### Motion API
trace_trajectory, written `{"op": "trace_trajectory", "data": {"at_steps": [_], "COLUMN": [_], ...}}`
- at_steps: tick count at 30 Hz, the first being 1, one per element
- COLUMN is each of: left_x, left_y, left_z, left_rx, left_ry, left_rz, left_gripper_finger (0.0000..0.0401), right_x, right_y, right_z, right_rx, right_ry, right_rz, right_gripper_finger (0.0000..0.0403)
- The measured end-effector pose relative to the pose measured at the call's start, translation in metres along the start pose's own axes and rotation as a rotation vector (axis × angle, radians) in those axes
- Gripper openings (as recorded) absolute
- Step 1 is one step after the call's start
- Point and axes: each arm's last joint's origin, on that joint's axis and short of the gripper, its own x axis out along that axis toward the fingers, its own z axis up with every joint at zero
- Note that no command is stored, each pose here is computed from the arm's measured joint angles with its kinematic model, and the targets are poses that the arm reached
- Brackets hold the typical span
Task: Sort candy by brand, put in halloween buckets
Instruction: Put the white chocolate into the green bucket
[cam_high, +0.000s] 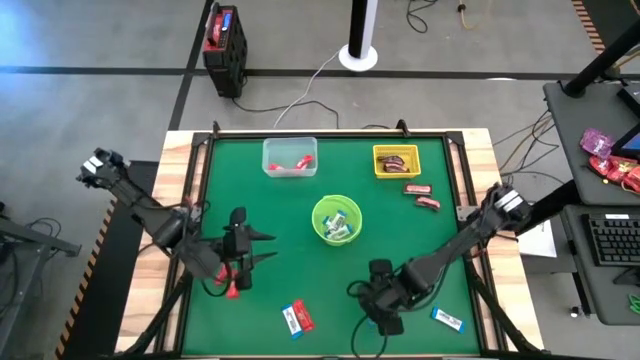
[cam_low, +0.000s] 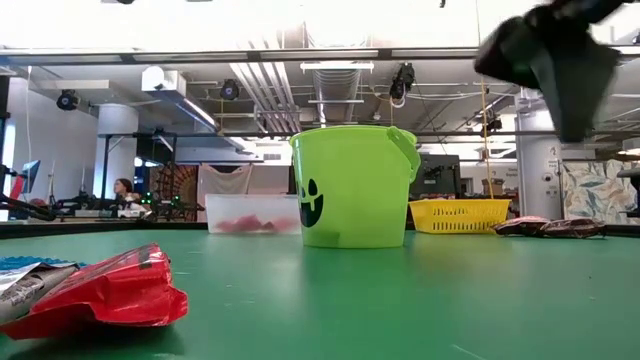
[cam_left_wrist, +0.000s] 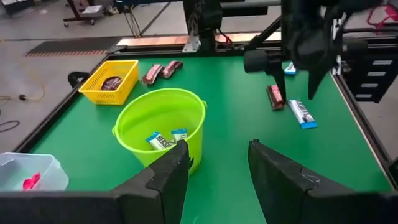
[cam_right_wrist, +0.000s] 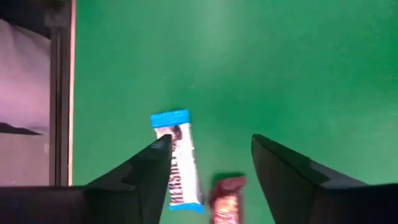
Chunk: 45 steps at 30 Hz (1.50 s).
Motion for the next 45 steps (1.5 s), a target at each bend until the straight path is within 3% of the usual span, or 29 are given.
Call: {"op": "trace_trajectory", "data": {"at_steps": [6, 12, 26, 31, 38, 45], "left_x": [0.000, 0.000, 0.002, 0.004, 0.007, 0.007], "left_y": [-0.003, -0.003, 0.001, 0.004, 0.008, 0.008], "left_z": [-0.002, -0.001, 0.001, 0.002, 0.003, 0.003], "left_rx": [0.023, 0.105, 0.253, 0.250, 0.251, 0.255], "left_ry": [0.007, -0.002, -0.032, -0.028, -0.023, -0.022], "left_rz": [-0.002, 0.000, 0.104, 0.119, 0.139, 0.142], "left_gripper_finger": [0.0150, 0.0150, 0.0150, 0.0150, 0.0150, 0.0150], "right_x": [0.028, 0.046, 0.073, 0.074, 0.068, 0.059], "right_y": [0.023, 0.031, 0.028, 0.028, 0.028, 0.027], "right_z": [-0.014, -0.022, -0.028, -0.028, -0.027, -0.023], "right_rx": [0.024, 0.086, 0.085, 0.081, 0.074, 0.081], "right_ry": [0.098, 0.149, 0.216, 0.218, 0.202, 0.164], "right_rz": [0.006, -0.021, -0.079, -0.083, -0.064, -0.055], "right_gripper_finger": [0.0248, 0.0255, 0.0210, 0.0171, 0.0061, 0.0035]}}
